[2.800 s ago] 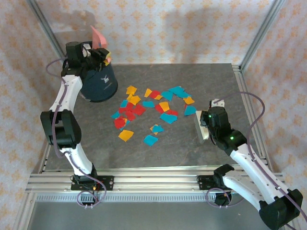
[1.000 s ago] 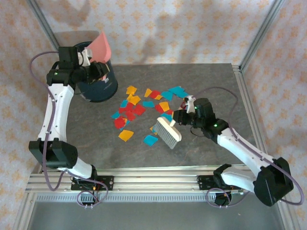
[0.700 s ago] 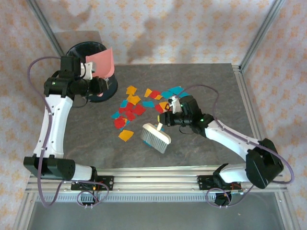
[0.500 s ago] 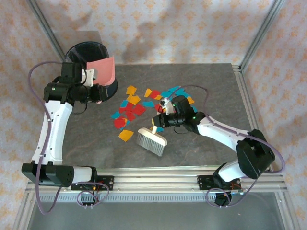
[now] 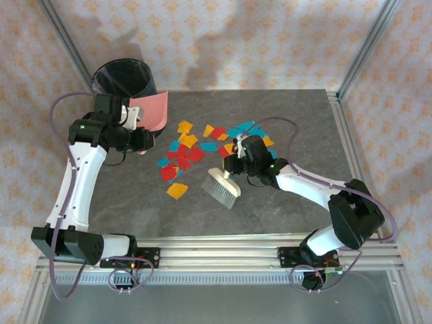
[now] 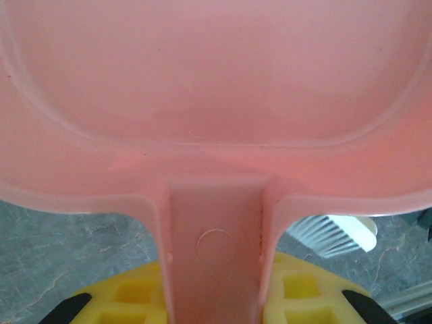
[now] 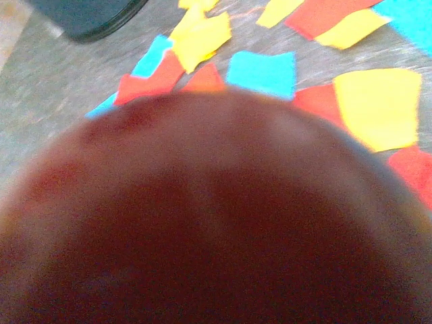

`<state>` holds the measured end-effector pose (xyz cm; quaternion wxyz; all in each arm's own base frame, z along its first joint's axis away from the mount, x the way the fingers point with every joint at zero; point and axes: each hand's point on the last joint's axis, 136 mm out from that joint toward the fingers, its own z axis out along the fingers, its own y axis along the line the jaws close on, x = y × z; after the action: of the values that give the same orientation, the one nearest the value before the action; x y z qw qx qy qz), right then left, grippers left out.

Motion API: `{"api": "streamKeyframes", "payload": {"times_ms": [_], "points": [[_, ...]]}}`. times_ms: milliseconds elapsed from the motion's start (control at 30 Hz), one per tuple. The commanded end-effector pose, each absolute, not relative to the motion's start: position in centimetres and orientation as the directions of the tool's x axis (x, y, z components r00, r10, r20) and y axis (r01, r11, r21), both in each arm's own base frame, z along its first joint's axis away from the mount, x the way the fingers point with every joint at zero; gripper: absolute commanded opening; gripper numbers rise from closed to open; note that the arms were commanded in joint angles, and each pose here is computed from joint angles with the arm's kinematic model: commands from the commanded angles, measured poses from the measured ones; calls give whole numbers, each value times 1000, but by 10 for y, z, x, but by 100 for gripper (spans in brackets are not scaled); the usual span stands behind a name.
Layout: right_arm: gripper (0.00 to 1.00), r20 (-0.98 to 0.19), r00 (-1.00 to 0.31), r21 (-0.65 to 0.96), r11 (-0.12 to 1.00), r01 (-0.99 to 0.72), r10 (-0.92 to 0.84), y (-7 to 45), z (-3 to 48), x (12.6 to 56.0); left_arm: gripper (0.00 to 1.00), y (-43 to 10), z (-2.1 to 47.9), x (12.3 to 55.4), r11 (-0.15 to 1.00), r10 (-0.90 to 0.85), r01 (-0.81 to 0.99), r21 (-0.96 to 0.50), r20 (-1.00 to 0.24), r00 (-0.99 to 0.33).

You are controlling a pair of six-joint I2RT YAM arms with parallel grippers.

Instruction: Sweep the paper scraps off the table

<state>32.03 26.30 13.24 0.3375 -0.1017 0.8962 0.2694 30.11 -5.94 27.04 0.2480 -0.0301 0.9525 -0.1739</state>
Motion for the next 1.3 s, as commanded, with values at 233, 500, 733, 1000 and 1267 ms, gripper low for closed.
{"api": "streamKeyframes", "payload": {"times_ms": [233,500,733,1000,1267], "points": [[0,-785,-577,271,962,8,226,158,154,345,0,-72,258,298,946,-74,75,-314,-438,-896],[0,-809,-556,178,981,81,193,126,159,333,0,-93,248,297,957,36,151,-247,-416,-909],[0,-855,-475,307,942,-137,209,154,212,322,0,-114,228,295,957,184,250,-146,-360,-915],[0,-921,-315,215,974,75,228,95,249,314,0,-145,191,287,909,404,416,1,-243,-882],[0,-942,-335,-50,974,221,28,52,247,304,0,-187,152,269,784,621,619,55,-78,-780]]}}
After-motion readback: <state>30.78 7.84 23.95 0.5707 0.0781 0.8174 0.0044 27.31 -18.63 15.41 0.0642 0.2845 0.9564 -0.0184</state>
